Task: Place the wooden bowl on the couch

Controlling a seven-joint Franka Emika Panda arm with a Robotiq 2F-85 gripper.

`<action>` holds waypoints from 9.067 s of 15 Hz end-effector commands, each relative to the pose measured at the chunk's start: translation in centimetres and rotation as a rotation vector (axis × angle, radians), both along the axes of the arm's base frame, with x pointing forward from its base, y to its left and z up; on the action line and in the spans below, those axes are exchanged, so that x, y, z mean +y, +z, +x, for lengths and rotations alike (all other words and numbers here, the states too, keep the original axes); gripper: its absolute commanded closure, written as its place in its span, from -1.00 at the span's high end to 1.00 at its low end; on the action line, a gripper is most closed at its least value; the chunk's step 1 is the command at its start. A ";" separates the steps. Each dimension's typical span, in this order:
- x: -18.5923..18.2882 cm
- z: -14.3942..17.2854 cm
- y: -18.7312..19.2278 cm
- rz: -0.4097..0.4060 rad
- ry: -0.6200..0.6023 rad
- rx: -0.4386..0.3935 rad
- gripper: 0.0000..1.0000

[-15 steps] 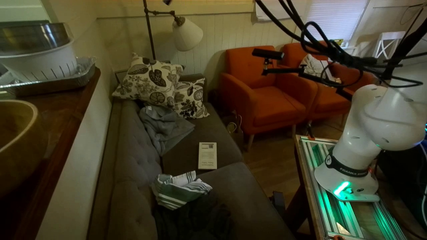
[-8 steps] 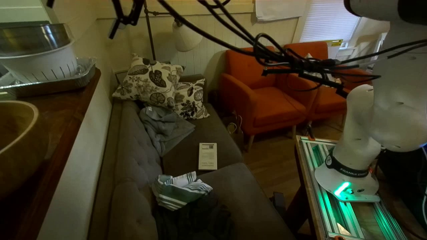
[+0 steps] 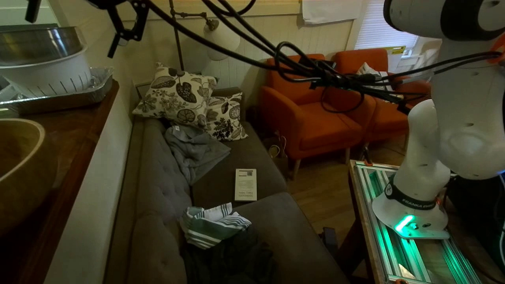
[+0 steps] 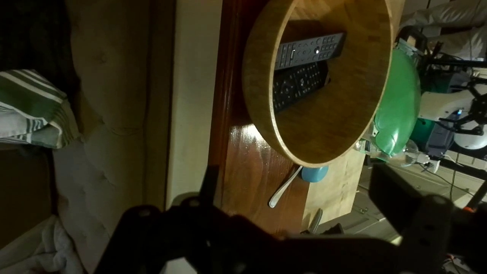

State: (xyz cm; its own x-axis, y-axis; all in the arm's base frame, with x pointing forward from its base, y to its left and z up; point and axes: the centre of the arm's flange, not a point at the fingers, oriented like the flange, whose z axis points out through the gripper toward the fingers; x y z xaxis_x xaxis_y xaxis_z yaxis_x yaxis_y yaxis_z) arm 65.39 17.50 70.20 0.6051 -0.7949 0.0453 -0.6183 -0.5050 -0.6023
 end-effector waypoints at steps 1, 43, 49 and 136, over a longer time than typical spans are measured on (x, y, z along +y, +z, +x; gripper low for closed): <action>0.0 0.0 0.1 0.001 0.000 -0.001 1.00; 10.1 9.2 -12.9 -0.112 -0.150 0.054 1.00; 11.4 10.5 -14.8 -0.109 -0.136 0.087 1.00; -23.3 13.1 -36.7 0.125 -1.305 0.865 -0.68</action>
State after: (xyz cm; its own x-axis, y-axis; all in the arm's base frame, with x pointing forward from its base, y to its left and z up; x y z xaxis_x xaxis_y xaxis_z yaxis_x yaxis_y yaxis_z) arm 78.46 -5.79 33.45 -0.6695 -0.7417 -0.0414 -0.7374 0.6569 0.1571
